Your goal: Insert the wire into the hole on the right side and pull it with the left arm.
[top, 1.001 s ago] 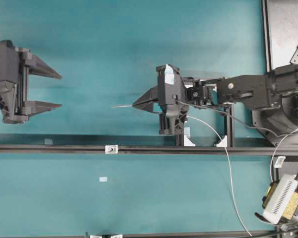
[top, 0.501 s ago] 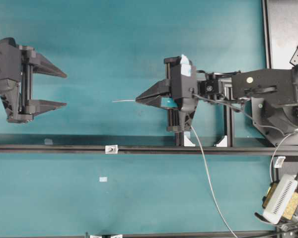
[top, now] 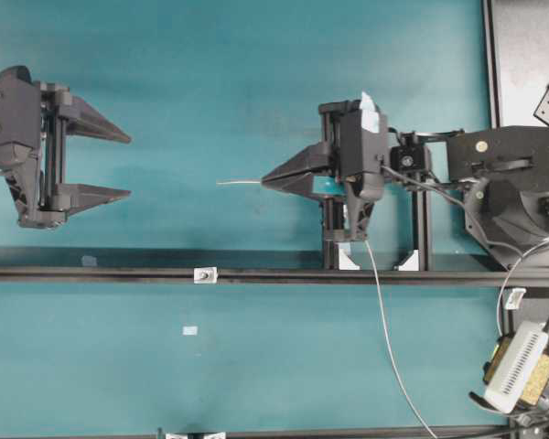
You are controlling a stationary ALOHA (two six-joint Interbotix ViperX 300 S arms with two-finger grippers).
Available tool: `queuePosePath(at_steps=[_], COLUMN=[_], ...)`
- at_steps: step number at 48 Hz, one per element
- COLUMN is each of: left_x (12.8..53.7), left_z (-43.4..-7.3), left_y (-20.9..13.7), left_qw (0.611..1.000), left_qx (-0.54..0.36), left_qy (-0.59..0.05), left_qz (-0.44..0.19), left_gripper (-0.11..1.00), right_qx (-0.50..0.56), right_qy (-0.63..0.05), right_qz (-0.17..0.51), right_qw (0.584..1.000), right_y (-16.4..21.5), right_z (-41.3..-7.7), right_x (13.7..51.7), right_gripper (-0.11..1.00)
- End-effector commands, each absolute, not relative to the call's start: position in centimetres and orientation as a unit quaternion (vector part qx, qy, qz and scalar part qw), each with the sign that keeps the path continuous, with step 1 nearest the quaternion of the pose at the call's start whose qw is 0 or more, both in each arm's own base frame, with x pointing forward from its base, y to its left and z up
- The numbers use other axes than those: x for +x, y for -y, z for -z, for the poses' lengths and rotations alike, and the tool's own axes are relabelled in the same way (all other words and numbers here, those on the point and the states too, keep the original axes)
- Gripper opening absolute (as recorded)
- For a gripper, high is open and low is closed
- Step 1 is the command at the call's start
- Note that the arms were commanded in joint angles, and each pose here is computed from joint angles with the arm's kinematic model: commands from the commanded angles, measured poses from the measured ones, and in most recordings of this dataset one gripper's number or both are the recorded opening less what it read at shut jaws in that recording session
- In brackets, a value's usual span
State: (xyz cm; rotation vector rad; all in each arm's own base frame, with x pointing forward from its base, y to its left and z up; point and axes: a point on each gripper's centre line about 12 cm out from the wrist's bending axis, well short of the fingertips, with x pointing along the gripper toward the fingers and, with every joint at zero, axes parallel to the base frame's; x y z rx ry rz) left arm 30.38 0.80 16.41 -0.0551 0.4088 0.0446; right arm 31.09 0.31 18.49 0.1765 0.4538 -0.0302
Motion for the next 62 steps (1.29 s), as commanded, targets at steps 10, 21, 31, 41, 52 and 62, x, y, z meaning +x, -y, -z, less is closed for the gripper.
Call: queuePosePath(at_steps=[10,21,31,41,52,62], left_x=[30.9,30.6,30.1,30.1,29.8,29.5], left_z=[-17.8,-18.1,-18.2,-17.9,-16.6,-15.7], left_y=[-0.2,1.7,2.7,3.5,3.7,3.8], left_qw=[0.985,0.991,0.994,0.993,0.992,0.994], left_qx=[-0.038,-0.033,-0.033,-0.043,-0.059,-0.059], left_qy=[-0.169,-0.129,-0.100,-0.101,-0.101,-0.075], left_qz=[-0.015,0.017,0.034,0.045,0.046,0.049], left_gripper=[0.77,0.77,0.77,0.77,0.77,0.77], right_qx=[0.093,0.106,0.107,0.106,0.106,0.109], right_qy=[-0.171,-0.163,-0.155,-0.126,-0.108,-0.119], right_qz=[0.011,0.004,-0.016,-0.037,-0.052,-0.051], right_qw=[0.981,0.981,0.982,0.986,0.987,0.986], right_y=[-0.3,-0.8,-1.9,-2.9,-3.5,-4.0], right_z=[-19.7,-19.5,-19.0,-19.0,-18.1,-16.8], right_x=[29.8,29.5,28.9,28.3,27.9,28.4], right_gripper=[0.02,0.02,0.02,0.02,0.02,0.02])
